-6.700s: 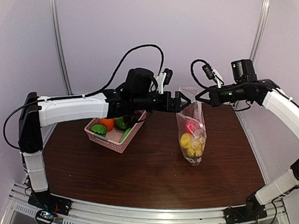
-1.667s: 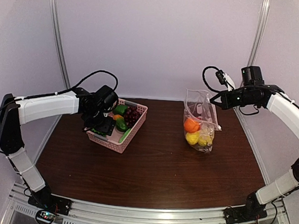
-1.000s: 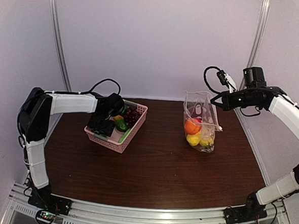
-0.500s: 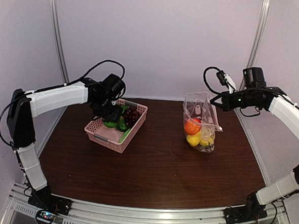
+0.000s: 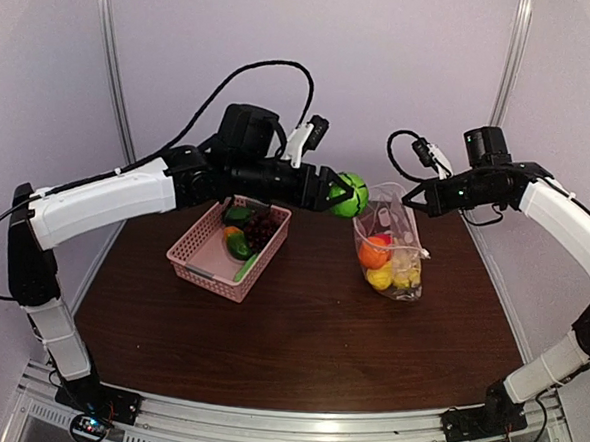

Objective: Place the food in the zip-top bag and seal the zipper
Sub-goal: Place the fake fruit in the zipper food storage bag.

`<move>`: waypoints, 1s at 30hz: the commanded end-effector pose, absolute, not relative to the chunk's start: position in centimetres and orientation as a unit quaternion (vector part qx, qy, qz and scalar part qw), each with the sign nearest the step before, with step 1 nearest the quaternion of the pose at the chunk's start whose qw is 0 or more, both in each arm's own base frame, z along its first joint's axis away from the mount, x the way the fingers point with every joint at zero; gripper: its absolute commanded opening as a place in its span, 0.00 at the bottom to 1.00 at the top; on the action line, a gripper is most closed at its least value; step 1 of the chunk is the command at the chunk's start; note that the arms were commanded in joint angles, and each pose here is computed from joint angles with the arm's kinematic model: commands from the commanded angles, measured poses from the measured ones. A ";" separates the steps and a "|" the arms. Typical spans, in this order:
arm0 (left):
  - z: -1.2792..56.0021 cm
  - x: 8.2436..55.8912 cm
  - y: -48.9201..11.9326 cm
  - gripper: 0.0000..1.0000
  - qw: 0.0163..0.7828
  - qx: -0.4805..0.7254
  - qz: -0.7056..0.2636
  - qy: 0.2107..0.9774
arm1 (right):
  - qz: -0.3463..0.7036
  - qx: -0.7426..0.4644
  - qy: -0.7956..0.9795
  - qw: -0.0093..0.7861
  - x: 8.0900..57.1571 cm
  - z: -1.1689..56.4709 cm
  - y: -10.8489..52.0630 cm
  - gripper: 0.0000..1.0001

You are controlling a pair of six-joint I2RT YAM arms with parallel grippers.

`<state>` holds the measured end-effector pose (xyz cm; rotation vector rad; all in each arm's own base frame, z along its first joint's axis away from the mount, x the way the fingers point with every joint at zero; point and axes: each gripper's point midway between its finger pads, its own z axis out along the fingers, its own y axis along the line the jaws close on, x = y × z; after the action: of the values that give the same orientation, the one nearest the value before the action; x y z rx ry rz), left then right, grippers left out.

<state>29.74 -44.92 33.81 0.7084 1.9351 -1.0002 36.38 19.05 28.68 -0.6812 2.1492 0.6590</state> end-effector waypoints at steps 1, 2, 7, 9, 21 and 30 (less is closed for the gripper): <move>36.6 30.1 -49.2 0.55 0.402 0.281 -0.516 0.702 | 0.273 -0.268 0.841 0.383 36.5 30.3 19.7 0.00; 36.2 30.4 -49.9 0.54 0.399 0.278 -0.523 0.700 | 0.274 -0.268 0.841 0.381 36.5 30.3 19.8 0.00; 33.0 32.9 -53.7 0.53 0.361 0.265 -0.516 0.731 | 0.285 -0.266 0.839 0.379 36.6 30.9 20.2 0.00; 31.4 33.7 -54.8 0.52 0.353 0.258 -0.507 0.743 | 0.284 -0.267 0.838 0.382 36.5 31.4 20.2 0.00; 26.7 34.0 -58.9 0.88 0.296 0.260 -0.521 0.757 | 0.272 -0.281 0.833 0.392 35.8 33.7 19.8 0.00; 35.5 31.0 -55.9 0.98 0.347 0.323 -0.545 0.692 | 0.242 -0.279 0.835 0.407 36.3 34.9 17.8 0.00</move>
<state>32.70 -58.44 26.67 0.7699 2.0200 -1.3839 35.95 18.93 32.02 -0.6927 2.1778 0.6699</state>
